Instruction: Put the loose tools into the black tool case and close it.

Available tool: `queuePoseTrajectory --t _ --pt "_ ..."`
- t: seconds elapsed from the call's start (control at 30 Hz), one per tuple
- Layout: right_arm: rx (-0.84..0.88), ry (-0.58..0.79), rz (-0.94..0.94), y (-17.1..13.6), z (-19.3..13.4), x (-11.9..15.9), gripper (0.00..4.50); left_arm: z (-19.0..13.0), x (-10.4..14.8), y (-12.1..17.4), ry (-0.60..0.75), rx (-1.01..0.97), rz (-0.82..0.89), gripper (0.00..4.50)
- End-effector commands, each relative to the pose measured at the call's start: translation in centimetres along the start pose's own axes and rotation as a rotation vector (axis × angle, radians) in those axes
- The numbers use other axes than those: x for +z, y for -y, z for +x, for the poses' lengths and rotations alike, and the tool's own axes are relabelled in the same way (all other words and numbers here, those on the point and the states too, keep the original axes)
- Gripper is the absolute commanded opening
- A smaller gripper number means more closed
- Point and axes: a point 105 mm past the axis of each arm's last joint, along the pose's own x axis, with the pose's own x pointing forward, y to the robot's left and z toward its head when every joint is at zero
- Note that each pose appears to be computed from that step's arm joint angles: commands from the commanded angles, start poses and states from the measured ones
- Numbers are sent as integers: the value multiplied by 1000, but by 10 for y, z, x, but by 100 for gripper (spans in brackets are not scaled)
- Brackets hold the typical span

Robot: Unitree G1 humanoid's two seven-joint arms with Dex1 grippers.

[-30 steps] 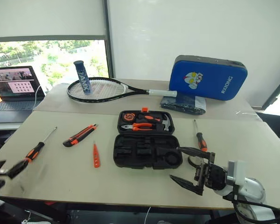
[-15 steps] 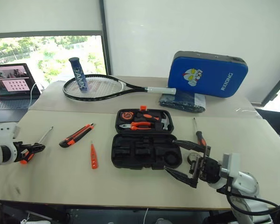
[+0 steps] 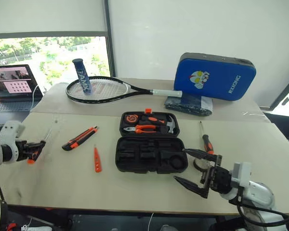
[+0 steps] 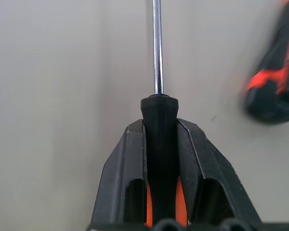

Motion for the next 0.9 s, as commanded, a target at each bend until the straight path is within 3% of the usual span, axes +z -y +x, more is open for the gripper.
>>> queuePoseTrajectory --t 0.03,0.2,0.4,0.57,0.9 --pt "-74 -18 -73 15 -16 11 450 17 61 74 204 -407 220 45" --pt "-208 -56 -44 26 -35 4 450 68 60 159 105 -741 551 45" --pt "-249 -64 -28 20 -37 1 450 136 58 220 -1 -821 847 45" --pt "-269 -41 -29 13 -29 6 450 158 42 241 -86 -863 925 45" --pt "-300 -26 -37 6 -21 14 450 178 27 238 -209 -779 965 45"
